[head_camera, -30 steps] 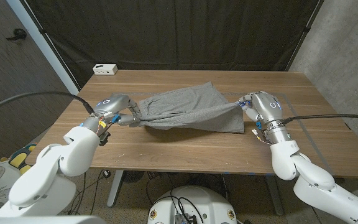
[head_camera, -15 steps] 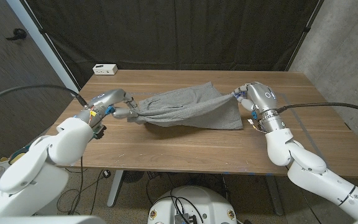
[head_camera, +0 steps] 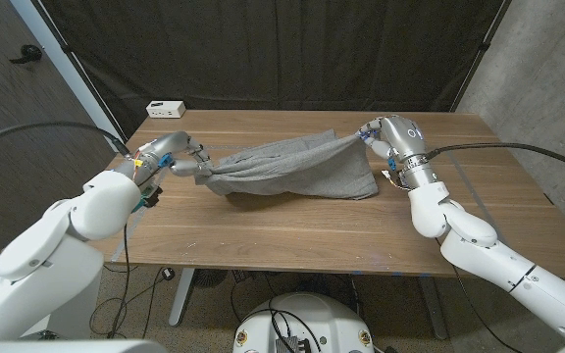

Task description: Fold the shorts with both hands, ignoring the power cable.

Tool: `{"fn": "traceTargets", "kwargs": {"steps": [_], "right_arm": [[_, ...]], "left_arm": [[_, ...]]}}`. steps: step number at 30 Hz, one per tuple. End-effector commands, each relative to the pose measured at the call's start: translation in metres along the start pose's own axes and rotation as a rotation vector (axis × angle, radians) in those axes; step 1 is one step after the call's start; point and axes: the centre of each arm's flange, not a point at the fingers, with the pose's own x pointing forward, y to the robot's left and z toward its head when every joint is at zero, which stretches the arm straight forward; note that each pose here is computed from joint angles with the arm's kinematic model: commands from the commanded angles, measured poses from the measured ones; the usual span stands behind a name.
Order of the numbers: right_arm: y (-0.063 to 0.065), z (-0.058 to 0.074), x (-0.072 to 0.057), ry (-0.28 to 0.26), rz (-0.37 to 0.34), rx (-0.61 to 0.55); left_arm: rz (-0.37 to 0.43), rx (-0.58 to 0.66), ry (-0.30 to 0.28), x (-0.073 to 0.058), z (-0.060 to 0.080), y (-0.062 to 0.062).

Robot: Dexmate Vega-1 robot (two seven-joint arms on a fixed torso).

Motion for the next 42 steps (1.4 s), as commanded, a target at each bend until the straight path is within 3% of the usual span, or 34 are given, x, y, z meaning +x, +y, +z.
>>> {"fn": "traceTargets", "kwargs": {"steps": [1, 10, 21, 31, 42], "right_arm": [[0.01, -0.005, 0.038, -0.006, -0.001, 0.022], [0.019, -0.009, 0.061, -0.003, 0.013, 0.032], [0.029, -0.017, 0.078, 0.013, 0.013, 0.048], [0.031, -0.018, 0.09, 0.005, -0.003, 0.07], [0.046, -0.011, 0.112, -0.017, 0.03, 0.068]], "left_arm": [[-0.031, -0.008, 0.057, 0.027, -0.008, 0.014], [-0.119, 0.024, 0.099, 0.062, -0.005, 0.022], [-0.107, 0.093, 0.1, 0.098, 0.014, 0.031], [-0.088, 0.137, 0.118, 0.113, 0.023, 0.032], [-0.087, 0.165, 0.153, 0.124, 0.022, 0.028]]}}
